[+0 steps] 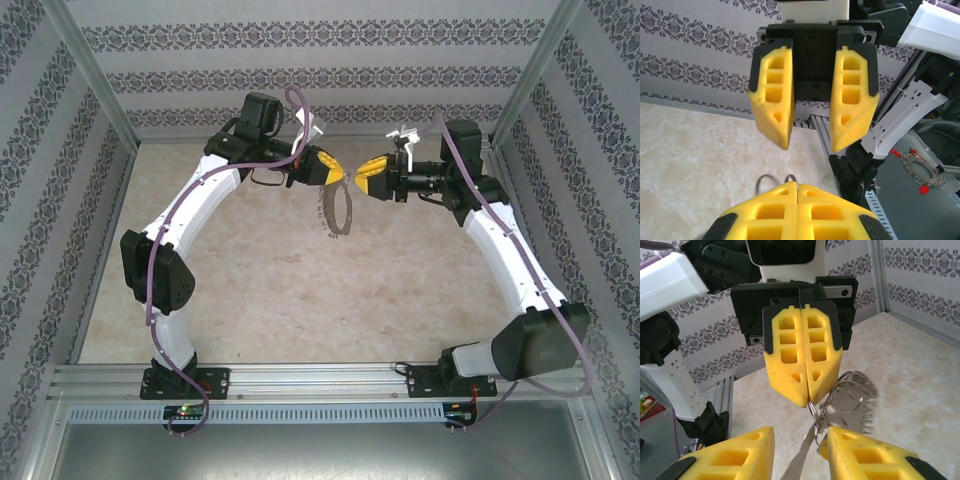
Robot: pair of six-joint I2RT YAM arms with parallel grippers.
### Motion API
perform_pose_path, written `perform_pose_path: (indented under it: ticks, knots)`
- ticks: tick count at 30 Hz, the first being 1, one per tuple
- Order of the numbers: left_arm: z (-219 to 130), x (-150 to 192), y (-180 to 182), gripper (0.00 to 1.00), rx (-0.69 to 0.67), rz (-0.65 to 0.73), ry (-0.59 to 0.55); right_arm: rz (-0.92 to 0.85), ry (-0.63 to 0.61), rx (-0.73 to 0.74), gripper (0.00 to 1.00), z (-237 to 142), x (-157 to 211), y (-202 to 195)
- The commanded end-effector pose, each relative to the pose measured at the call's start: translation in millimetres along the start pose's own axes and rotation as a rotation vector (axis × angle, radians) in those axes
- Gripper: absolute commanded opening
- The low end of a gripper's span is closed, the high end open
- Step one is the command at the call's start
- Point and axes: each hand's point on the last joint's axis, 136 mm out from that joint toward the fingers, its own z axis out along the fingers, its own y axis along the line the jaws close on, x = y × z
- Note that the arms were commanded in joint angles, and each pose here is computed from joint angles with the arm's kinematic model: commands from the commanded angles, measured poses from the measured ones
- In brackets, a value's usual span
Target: Put the keys on the keyring
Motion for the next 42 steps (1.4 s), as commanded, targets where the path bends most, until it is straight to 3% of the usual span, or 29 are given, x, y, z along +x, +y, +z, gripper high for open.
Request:
perform_pose_path:
  ticks: [1,12,16,19,28,31,34,42]
  knots:
    - [-1.5,-23.1,-26.9,0.00,0.052,0.086,-0.038,-0.024,-0.015,-0.038,0.33,8.0,-7.6,2.8]
    - [-0.6,-22.6,-26.5,0.00,0.053,0.086,-0.037,-0.008,-0.001,-0.065,0.31,22.5,-5.1,-4.1]
    - [0.0,-22.2,-27.0,0.00,0.055,0.085,-0.036,-0.010,0.001,-0.069,0.17,24.8,-4.9,-5.0]
    - [0.0,-21.9,-26.9,0.00,0.055,0.084,-0.036,-0.009,0.001,-0.070,0.00,25.6,-5.8,-5.0]
    - [0.1,-22.7,-20.2,0.00,0.011,0.070,-0.029,-0.032,0.006,-0.036,0.00,19.1,-9.5,-5.1]
    - [-5.2,-24.3,-16.5,0.17,-0.018,0.070,-0.028,-0.040,0.032,0.010,0.00,15.9,-9.4,-9.1]
    - [-16.1,-26.5,-16.0,0.26,-0.056,0.086,-0.028,-0.046,0.068,0.044,0.00,13.4,-9.9,-11.5]
    - [-36.7,-25.7,-17.4,0.33,-0.149,0.116,0.010,-0.079,0.227,0.111,0.00,11.2,-16.1,-13.2]
